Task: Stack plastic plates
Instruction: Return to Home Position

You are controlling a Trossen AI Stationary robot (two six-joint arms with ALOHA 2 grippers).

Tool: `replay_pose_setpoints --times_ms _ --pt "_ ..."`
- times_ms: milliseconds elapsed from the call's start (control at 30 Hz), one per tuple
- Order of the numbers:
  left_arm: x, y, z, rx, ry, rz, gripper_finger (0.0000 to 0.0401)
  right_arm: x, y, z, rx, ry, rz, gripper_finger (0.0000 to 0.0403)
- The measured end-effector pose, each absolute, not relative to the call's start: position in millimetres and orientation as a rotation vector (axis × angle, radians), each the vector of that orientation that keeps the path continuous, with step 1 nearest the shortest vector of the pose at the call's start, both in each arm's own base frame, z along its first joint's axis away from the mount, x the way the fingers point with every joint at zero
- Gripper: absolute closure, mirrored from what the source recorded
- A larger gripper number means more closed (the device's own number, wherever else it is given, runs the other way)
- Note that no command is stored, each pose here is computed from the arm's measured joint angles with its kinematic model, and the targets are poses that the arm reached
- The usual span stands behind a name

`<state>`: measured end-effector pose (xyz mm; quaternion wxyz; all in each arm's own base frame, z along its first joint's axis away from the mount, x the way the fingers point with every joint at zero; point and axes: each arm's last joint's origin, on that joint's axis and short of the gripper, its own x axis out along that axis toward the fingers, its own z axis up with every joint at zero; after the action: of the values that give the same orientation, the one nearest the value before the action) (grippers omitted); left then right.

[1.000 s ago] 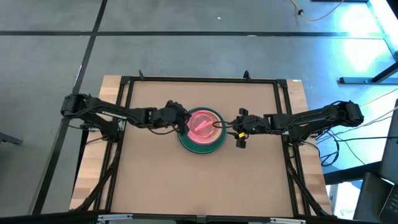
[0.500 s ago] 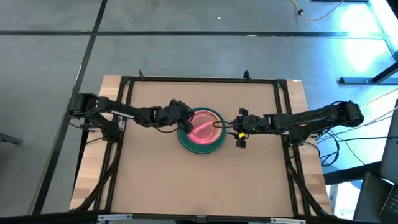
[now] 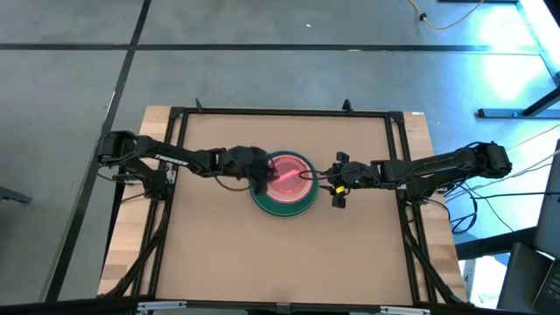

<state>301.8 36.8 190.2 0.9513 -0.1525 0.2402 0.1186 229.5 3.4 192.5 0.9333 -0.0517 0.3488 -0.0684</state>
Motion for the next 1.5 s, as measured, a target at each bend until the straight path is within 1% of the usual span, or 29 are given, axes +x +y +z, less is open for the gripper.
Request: replay_pose_setpoints --times_ms 67,133,233,367,467,600,700,933,1067,1300,1400,1500 --pt "303.2 27.9 188.6 -0.323 0.508 0.152 0.0290 229.8 3.4 192.6 -0.106 0.711 -0.140 0.0210" --pt "304.1 17.0 186.5 -0.304 0.525 0.121 0.0290 229.9 3.4 192.5 -0.105 0.711 -0.140 0.0210" --pt "304.8 -4.0 187.1 -0.221 0.526 0.066 0.0291 231.4 3.6 193.3 -0.101 0.694 -0.139 0.0210" --pt "300.5 -31.6 193.7 -0.082 0.516 -0.073 0.0302 231.4 3.7 193.4 -0.037 0.688 -0.161 0.0210" --pt "292.4 -39.2 205.6 -0.035 0.463 -0.093 0.0313 231.1 4.1 193.0 -0.032 0.694 -0.147 0.0210" --pt "273.3 -34.6 210.5 0.006 0.407 -0.058 0.0332 232.3 4.5 194.5 -0.072 0.678 -0.119 0.0210" --pt "253.2 -25.7 212.6 0.018 0.321 -0.015 0.0348 230.9 4.4 197.0 -0.094 0.670 -0.112 0.0210" --pt "201.1 -7.9 194.5 -0.003 0.166 0.054 0.0377 225.0 3.8 212.4 -0.164 0.591 -0.091 0.0210" --pt "177.3 -4.0 182.6 -0.018 0.094 0.090 0.0386 217.4 -0.8 222.5 -0.167 0.520 -0.092 0.0210" --pt "152.7 -1.6 172.1 -0.089 0.026 0.134 0.0389 185.7 -18.7 210.2 -0.089 0.363 -0.069 0.0212" --pt "148.5 -1.1 169.5 -0.095 0.016 0.147 0.0389 171.1 -24.4 206.3 -0.032 0.279 -0.057 0.0230" --pt "146.3 -0.7 166.1 -0.094 0.022 0.158 0.0389 157.9 -26.7 202.7 0.006 0.206 -0.033 0.0268"
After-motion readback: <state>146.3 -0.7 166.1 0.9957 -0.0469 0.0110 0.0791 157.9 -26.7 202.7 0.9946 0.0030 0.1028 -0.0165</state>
